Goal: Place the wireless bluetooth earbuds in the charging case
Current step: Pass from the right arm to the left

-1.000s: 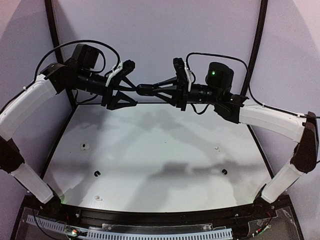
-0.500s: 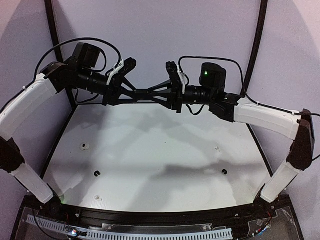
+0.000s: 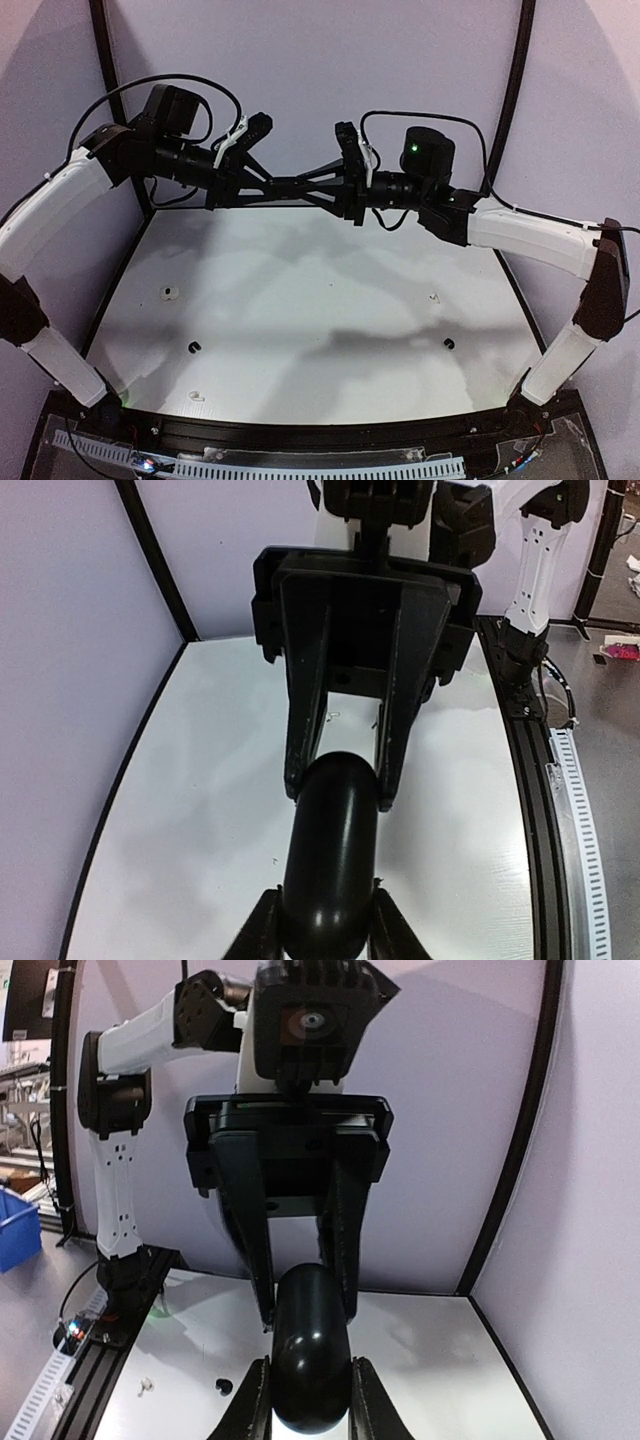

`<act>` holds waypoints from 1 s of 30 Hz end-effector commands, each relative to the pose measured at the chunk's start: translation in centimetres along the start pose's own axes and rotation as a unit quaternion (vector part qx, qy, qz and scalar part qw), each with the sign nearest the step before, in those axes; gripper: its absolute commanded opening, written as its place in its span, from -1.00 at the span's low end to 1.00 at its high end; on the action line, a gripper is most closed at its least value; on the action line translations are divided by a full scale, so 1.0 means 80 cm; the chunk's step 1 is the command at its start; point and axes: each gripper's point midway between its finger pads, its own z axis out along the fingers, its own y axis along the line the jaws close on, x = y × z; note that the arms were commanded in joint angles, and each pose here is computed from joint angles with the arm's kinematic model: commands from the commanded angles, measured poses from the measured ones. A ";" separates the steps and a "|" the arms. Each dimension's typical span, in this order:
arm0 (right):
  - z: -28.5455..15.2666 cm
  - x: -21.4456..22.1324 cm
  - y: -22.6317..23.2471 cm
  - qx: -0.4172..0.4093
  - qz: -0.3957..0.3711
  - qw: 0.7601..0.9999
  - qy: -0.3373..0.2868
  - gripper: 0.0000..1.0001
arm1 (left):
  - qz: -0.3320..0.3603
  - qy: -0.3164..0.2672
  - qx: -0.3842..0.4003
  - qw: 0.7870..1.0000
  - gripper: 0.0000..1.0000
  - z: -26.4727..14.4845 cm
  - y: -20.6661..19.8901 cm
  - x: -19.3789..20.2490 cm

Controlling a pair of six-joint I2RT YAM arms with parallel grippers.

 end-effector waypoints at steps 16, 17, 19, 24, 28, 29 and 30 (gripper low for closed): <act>-0.020 -0.065 0.010 -0.017 0.003 0.993 -0.114 -1.00 | -0.025 -0.245 0.003 0.969 0.19 -0.034 -0.038 -0.059; -0.020 -0.065 0.010 -0.017 0.004 0.994 -0.112 -1.00 | -0.030 -0.248 0.011 0.968 0.18 -0.032 -0.041 -0.056; -0.021 -0.067 0.011 -0.018 0.003 0.994 -0.112 -1.00 | -0.027 -0.266 0.020 0.963 0.17 -0.035 -0.044 -0.064; -0.026 -0.072 0.013 -0.012 -0.004 0.993 -0.116 -1.00 | -0.033 -0.272 0.019 0.962 -0.03 -0.034 -0.041 -0.065; -0.028 -0.078 0.014 -0.013 -0.009 0.992 -0.124 -1.00 | -0.037 -0.268 0.021 0.962 -0.18 -0.031 -0.040 -0.063; -0.028 -0.079 0.014 -0.013 -0.010 0.992 -0.125 -1.00 | -0.037 -0.267 0.021 0.963 -0.19 -0.030 -0.040 -0.062; -0.028 -0.080 0.014 -0.015 -0.010 0.992 -0.126 -1.00 | -0.038 -0.267 0.021 0.963 -0.19 -0.029 -0.039 -0.061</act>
